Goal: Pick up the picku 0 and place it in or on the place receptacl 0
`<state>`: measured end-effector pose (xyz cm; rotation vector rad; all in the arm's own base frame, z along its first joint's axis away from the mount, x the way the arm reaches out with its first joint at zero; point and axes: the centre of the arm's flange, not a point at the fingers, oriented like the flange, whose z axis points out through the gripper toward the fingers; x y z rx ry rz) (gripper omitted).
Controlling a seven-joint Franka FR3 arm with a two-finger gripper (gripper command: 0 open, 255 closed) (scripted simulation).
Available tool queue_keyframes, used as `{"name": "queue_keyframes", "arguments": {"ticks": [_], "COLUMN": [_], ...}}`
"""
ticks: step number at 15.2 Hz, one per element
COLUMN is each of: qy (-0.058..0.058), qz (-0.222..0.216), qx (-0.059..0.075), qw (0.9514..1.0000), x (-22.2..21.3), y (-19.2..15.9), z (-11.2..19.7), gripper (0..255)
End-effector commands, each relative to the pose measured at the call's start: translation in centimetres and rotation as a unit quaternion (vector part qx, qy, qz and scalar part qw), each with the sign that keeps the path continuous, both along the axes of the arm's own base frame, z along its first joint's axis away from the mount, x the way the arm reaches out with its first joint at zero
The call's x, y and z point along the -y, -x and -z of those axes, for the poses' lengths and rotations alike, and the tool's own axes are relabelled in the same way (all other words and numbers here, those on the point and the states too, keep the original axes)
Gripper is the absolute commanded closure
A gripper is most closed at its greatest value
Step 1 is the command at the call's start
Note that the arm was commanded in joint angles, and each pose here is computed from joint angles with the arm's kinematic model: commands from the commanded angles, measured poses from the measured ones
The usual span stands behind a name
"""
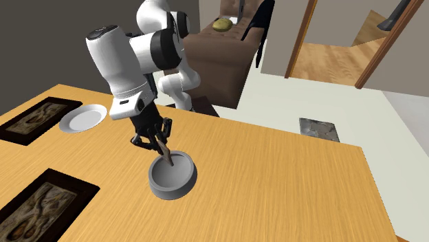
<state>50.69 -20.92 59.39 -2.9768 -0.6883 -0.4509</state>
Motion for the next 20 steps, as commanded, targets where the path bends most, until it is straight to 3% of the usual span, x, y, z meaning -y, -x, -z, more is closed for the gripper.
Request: {"name": "queue_keyframes", "arguments": {"ticks": [1, 7, 15, 16, 20], "qy": [0.0, 0.0, 0.0, 0.0, 0.0], "qz": [0.0, 0.0, 0.0, 0.0, 0.0], "qx": [0.0, 0.0, 0.0, 0.0, 0.0], "qw": [1.0, 1.0, 1.0, 1.0, 1.0], "x": [0.0, 0.0, 0.0, 0.0, 0.0], "y": [0.0, 0.0, 0.0, 0.0, 0.0], "z": [1.0, 4.2, 4.2, 4.2, 4.2], "gripper": [255, 255, 255, 0, 0]}}
